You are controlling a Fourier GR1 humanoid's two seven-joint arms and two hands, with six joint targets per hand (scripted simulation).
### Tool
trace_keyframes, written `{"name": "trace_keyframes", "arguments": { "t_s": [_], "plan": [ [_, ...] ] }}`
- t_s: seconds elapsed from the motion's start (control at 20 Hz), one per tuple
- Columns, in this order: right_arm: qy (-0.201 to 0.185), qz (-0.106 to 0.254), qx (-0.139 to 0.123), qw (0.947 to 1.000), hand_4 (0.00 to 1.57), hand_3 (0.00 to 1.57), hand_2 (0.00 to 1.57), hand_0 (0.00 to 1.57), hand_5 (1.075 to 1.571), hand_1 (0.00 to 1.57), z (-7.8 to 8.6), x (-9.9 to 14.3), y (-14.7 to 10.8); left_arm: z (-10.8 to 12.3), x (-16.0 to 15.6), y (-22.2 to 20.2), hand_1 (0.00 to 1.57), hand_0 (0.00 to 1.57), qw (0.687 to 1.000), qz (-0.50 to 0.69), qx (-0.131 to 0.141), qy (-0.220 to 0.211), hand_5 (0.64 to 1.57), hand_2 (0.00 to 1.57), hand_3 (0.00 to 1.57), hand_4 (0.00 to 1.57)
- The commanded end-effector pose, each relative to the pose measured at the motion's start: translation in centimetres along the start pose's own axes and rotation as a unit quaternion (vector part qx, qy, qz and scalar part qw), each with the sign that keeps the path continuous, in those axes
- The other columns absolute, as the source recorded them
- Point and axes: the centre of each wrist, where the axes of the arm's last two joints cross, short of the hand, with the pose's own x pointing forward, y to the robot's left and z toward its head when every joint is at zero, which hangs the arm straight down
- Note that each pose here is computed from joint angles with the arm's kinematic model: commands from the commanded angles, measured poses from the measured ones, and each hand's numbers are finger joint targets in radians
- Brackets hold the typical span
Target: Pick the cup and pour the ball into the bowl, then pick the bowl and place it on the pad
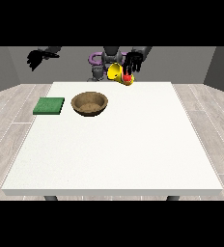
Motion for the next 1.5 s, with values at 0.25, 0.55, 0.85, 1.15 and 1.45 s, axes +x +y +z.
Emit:
{"name": "trace_keyframes", "arguments": {
  "t_s": [0.25, 0.55, 0.85, 1.15, 1.45],
  "plan": [
    [-0.004, -0.004, 0.001, 1.0, 0.0, 0.0, 0.0, 0.0, 1.571, 0.0, 0.2, -1.2, 0.0, 1.8, 10.9, -1.9, 1.5, 1.5, 0.967, -0.204, -0.034, -0.149, 1.056, 1.57, 1.57, 1.57],
    [0.01, -0.01, -0.006, 0.9999, 0.0, 0.0, 0.0, 0.0, 1.571, 0.0, -0.5, -0.4, -1.0, 2.9, 11.6, -3.3, 1.52, 1.52, 0.892, -0.393, -0.031, -0.221, 1.232, 1.57, 1.57, 1.5],
    [-0.008, -0.006, 0.003, 0.9999, 0.0, 0.0, 0.0, 0.0, 1.571, 0.0, -1.5, 0.6, -0.8, 1.8, 11.9, -2.1, 1.45, 1.45, 0.853, -0.462, -0.026, -0.242, 1.137, 1.57, 1.57, 1.53],
    [0.042, -0.024, -0.008, 0.9988, 0.0, 0.0, 0.0, 0.0, 1.567, 0.0, -0.7, -1.7, 1.6, 1.0, 9.7, -1.0, 1.45, 1.45, 0.892, -0.392, -0.026, -0.223, 1.136, 1.57, 1.57, 1.54],
    [0.035, -0.021, -0.059, 0.9974, 0.0, 0.0, 0.0, 0.0, 1.567, 0.0, 0.6, -1.2, -0.9, 1.1, 7.8, 0.1, 1.24, 1.24, 1.0, 0.023, 0.005, 0.009, 1.196, 1.54, 1.43, 1.51]
  ]
}}
